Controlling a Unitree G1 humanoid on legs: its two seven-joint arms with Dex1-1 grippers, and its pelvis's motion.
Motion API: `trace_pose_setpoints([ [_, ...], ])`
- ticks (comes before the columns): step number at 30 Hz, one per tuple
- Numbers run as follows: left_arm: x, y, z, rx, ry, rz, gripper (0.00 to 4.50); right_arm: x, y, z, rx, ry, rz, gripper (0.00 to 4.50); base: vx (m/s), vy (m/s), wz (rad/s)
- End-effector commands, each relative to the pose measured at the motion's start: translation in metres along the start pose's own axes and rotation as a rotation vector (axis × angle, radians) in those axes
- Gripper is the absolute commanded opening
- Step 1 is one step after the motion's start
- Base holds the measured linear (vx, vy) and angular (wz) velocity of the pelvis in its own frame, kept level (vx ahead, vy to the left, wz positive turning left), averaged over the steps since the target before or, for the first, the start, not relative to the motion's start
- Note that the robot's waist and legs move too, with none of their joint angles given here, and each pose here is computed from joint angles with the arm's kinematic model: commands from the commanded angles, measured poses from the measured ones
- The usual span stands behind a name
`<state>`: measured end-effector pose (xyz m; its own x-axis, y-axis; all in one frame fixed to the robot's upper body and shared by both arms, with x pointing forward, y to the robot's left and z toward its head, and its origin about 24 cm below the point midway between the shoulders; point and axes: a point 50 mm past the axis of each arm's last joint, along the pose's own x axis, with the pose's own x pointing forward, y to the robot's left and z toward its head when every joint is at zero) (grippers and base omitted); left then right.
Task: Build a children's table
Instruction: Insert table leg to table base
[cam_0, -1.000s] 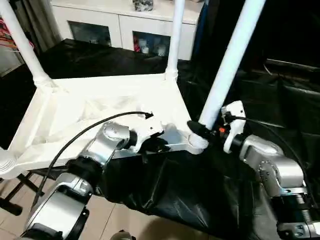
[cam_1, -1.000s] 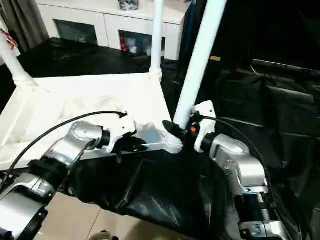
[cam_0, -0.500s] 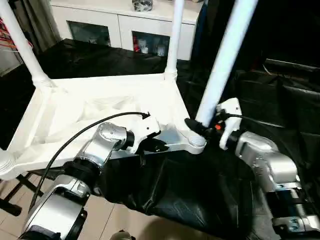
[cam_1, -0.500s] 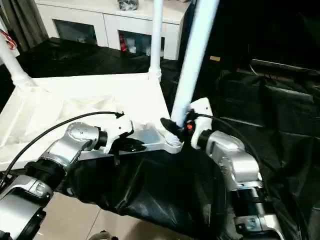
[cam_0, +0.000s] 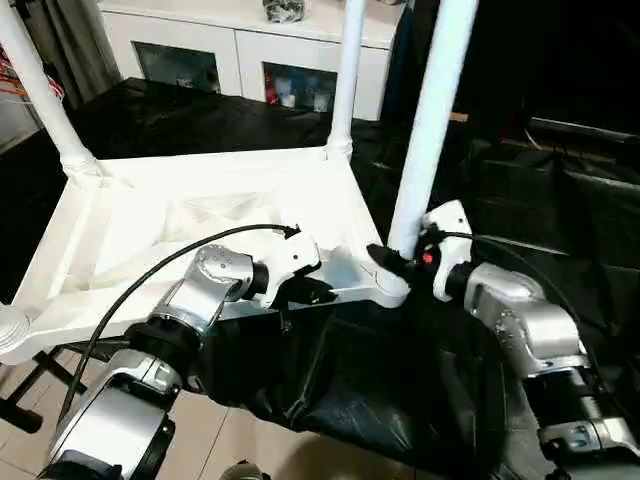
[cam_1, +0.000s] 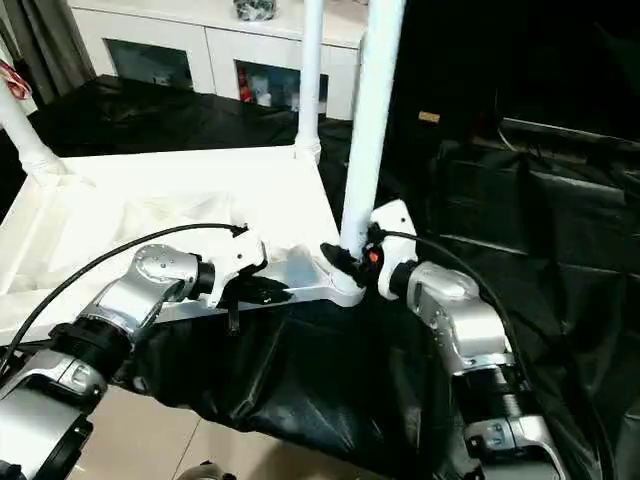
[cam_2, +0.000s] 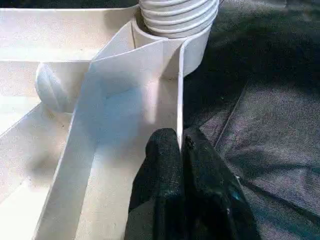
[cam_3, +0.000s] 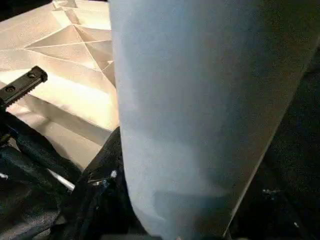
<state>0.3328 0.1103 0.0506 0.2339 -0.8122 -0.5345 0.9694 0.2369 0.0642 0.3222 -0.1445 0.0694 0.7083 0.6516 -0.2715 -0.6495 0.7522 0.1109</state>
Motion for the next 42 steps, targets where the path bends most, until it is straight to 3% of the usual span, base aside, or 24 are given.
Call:
trace_pose_setpoints([
  [1, -0.001, 0.001, -0.005, -0.029, 0.001, 0.015, 0.0, 0.001, -0.003, -0.001, -0.001, 0.01, -0.01, 1.93, 0.0, 0.0, 0.0],
  [9, 0.0, -0.001, -0.003, -0.017, -0.013, -0.006, 0.0, 0.012, -0.006, -0.005, 0.072, -0.004, -0.017, 1.93, 0.0, 0.0, 0.0],
  [17, -0.001, -0.001, -0.004, -0.021, -0.015, 0.002, 0.0, 0.009, -0.01, -0.017, 0.144, -0.001, -0.012, 1.93, 0.0, 0.0, 0.0],
  [25, -0.001, 0.0, -0.005, -0.034, -0.025, 0.025, 0.0, -0.004, -0.014, -0.041, 0.253, -0.031, -0.058, 1.93, 0.0, 0.0, 0.0],
  [27, 0.0, 0.0, -0.005, -0.038, -0.03, 0.037, 0.0, -0.008, -0.013, -0.053, 0.286, -0.037, -0.079, 1.93, 0.0, 0.0, 0.0],
  [33, 0.002, 0.003, -0.002, -0.044, -0.043, 0.067, 0.0, -0.009, -0.005, -0.067, 0.304, -0.046, -0.089, 1.93, 0.0, 0.0, 0.0],
  [42, 0.003, 0.004, -0.001, -0.049, -0.047, 0.078, 0.0, -0.007, 0.002, -0.07, 0.259, -0.061, -0.105, 1.93, 0.0, 0.0, 0.0],
])
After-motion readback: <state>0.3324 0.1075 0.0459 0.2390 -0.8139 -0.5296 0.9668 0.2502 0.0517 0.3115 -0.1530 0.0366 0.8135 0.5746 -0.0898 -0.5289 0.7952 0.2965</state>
